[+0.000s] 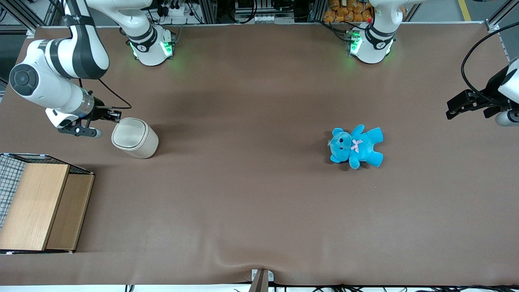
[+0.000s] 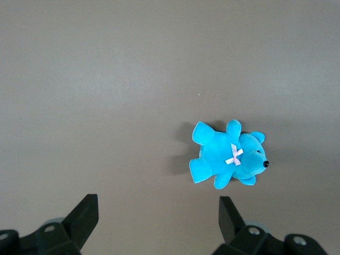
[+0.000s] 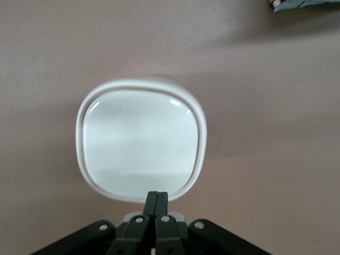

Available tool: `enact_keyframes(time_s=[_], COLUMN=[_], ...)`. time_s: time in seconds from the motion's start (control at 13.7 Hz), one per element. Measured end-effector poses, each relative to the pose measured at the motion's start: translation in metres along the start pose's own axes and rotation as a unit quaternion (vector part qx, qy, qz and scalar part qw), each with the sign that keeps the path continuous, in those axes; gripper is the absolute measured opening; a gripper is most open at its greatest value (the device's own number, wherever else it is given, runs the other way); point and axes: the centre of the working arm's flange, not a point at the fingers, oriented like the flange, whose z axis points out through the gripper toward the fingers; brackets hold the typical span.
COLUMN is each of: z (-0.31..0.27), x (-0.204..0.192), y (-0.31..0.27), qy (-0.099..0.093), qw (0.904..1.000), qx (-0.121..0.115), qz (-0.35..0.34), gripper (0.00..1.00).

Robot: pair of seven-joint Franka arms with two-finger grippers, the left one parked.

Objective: Open trash can with right arm

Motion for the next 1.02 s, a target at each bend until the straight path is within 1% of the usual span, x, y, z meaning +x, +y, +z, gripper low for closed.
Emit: enact_keyframes(time_s=[0.07, 0.15, 0.36, 0.66, 0.88, 1.02], z=[0.006, 0.012, 0.02, 0.029, 0.038, 0.045], x=[0.0, 0.0, 0.0, 0.004, 0.008, 0.011], y=[0.004, 0.008, 0.012, 0.017, 0.017, 0.018], qy=[0.011, 0.016, 0.025, 0.025, 0.032, 0.031], qw=[0.9999, 0.9998, 0.9996, 0.9995, 0.9993, 0.9993], qx=[0.002, 0.003, 0.004, 0.004, 0.004, 0.003], qz=[0.004, 0.007, 0.012, 0.017, 0.018, 0.019], gripper=[0.01, 0.01, 0.01, 0.01, 0.01, 0.01])
